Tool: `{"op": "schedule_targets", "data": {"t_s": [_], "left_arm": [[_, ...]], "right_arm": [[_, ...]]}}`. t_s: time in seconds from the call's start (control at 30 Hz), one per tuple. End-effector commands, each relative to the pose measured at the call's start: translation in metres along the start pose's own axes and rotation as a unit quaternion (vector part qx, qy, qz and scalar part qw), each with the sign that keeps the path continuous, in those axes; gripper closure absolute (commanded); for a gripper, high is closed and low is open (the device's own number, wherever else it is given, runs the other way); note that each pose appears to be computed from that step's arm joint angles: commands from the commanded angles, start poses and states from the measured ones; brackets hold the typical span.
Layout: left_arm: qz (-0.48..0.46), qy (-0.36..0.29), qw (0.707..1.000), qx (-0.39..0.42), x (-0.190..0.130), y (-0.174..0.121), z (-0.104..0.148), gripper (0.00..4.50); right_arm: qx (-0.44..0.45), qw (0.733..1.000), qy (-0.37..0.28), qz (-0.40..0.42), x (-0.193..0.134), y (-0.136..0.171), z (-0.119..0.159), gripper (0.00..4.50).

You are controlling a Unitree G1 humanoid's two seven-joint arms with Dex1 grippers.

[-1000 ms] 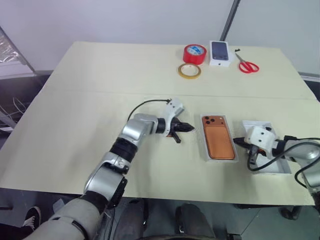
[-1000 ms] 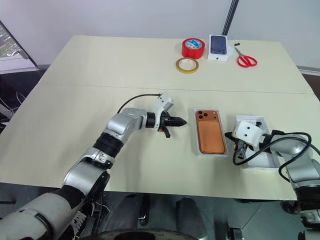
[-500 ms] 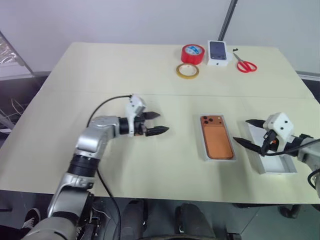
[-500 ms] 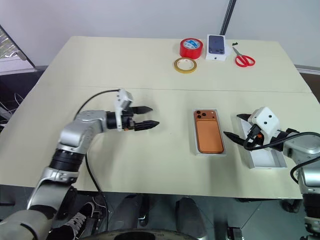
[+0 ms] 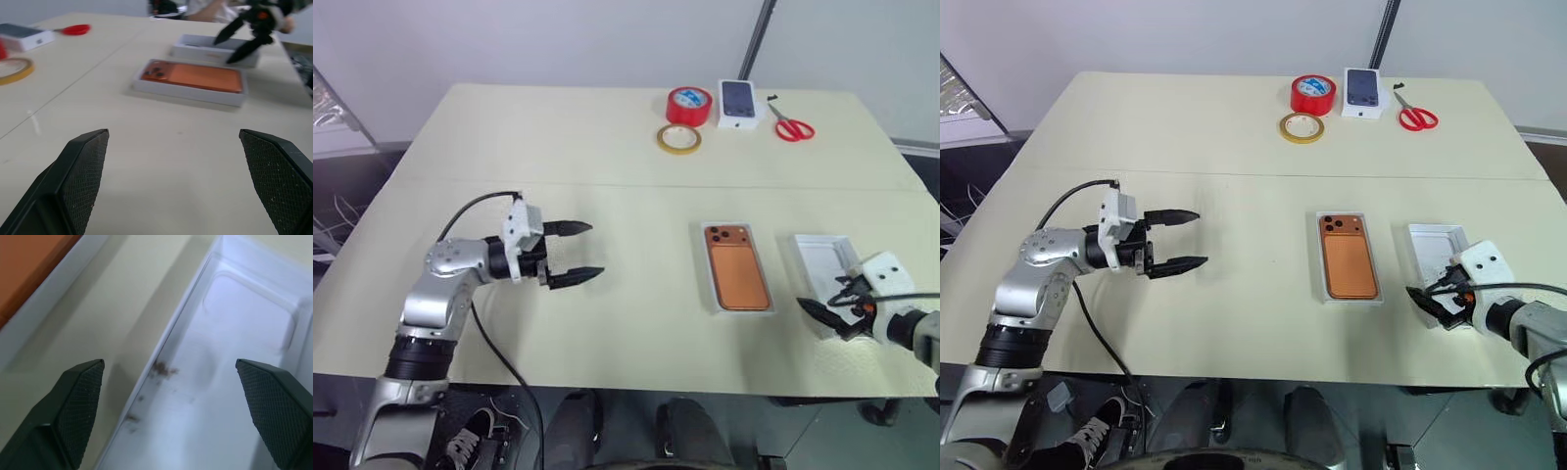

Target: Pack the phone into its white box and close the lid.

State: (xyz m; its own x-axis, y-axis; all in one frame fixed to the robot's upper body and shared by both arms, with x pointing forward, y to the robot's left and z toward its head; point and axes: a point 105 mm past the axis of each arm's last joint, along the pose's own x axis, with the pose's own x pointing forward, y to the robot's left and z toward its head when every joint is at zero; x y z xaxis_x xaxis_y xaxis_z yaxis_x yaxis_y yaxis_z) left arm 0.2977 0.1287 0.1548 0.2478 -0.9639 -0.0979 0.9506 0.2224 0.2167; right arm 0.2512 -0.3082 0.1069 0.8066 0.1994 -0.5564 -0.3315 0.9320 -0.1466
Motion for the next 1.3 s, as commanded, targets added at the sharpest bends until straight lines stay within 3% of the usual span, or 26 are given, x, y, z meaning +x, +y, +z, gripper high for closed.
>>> {"op": "schedule_targets", "data": {"t_s": [0.03, 0.2, 0.47, 0.57, 0.8, 1.0, 1.3], "left_arm": [[-0.029, 0.024, 0.998, 0.042, 0.001, -0.004, -0.003, 0.02], [-0.043, 0.029, 0.998, 0.044, -0.001, -0.005, -0.006, 0.02], [-0.048, 0.024, 0.996, 0.065, -0.002, -0.014, -0.002, 0.02], [-0.042, 0.026, 0.997, 0.064, -0.001, -0.018, -0.005, 0.0], [-0.026, 0.033, 0.997, 0.063, 0.001, -0.023, -0.009, 0.0], [-0.02, 0.037, 0.997, 0.063, 0.002, -0.019, -0.009, 0.0], [-0.017, 0.036, 0.997, 0.065, 0.005, -0.012, -0.008, 0.0]], "right_arm": [[0.011, 0.999, 0.031, 0.031, 0.0, 0.019, 0.016, 0.0], [0.014, 0.997, 0.059, 0.045, 0.002, 0.03, 0.028, 0.0], [0.054, 0.993, 0.106, 0.0, 0.01, 0.019, 0.02, 0.0], [0.05, 0.992, 0.118, -0.01, 0.011, 0.016, 0.016, 0.84], [0.048, 0.989, 0.129, -0.046, 0.015, 0.003, 0.005, 4.45], [0.119, 0.987, 0.095, -0.054, 0.017, -0.002, 0.009, 4.45], [0.22, 0.974, -0.051, -0.017, 0.022, 0.0, 0.068, 4.45]]}}
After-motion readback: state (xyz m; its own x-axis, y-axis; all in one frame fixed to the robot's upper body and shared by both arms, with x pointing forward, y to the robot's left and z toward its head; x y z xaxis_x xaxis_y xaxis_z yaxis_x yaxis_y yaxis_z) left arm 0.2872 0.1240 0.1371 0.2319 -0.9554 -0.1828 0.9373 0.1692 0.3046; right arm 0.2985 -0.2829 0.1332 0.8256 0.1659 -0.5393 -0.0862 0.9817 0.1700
